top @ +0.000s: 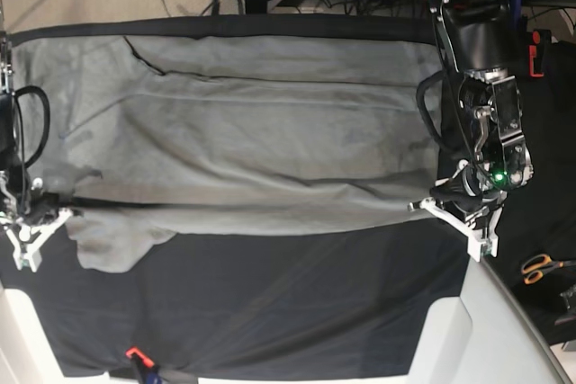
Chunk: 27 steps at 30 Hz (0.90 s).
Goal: Fold the T-shirt properly
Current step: 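Pull the shirt's side edges with both grippers toward the robot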
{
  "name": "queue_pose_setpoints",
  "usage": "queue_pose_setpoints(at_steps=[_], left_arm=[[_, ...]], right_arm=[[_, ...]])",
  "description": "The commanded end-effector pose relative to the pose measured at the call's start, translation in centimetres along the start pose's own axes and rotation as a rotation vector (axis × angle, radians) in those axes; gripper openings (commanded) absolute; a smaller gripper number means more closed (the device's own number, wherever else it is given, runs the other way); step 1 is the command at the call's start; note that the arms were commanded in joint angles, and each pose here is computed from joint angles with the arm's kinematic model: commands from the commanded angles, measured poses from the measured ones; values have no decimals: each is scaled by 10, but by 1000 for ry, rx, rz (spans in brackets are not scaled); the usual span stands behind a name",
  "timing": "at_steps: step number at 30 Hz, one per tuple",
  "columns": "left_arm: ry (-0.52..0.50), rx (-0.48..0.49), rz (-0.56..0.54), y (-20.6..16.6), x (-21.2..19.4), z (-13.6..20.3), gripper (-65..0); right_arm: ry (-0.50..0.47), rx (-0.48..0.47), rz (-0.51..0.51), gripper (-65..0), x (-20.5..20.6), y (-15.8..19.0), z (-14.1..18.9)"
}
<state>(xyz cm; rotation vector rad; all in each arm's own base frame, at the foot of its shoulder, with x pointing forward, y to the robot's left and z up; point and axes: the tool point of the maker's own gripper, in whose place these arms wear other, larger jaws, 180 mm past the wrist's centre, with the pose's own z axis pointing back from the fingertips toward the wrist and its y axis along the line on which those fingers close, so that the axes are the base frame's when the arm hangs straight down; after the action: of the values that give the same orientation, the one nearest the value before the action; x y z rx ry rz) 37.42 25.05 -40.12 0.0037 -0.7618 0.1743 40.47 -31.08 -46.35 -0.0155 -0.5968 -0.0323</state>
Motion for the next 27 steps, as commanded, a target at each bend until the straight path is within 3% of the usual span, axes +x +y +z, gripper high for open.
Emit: queue_pose_setpoints(at_steps=[1,6,11,19,27], left_arm=[[-53,5,-7,4,20,5,-650],[14,-30,-55,-1,2,7,-650],[4,-24,-116,4,-3,20,-650],[55,8,-150,26,-29,28,-650],[96,-20,-186,24,-50,30,-650]], right_arm=[[-53,-8,-2,-627,25,-7,6],[-31,-8,0,-627,13,-7,4],[-4,-8,-8,-627,-5,-8,2],[-45,2,36,-629,-6,-4,9],[-71,-14,-38,-629,-22,-20,18]])
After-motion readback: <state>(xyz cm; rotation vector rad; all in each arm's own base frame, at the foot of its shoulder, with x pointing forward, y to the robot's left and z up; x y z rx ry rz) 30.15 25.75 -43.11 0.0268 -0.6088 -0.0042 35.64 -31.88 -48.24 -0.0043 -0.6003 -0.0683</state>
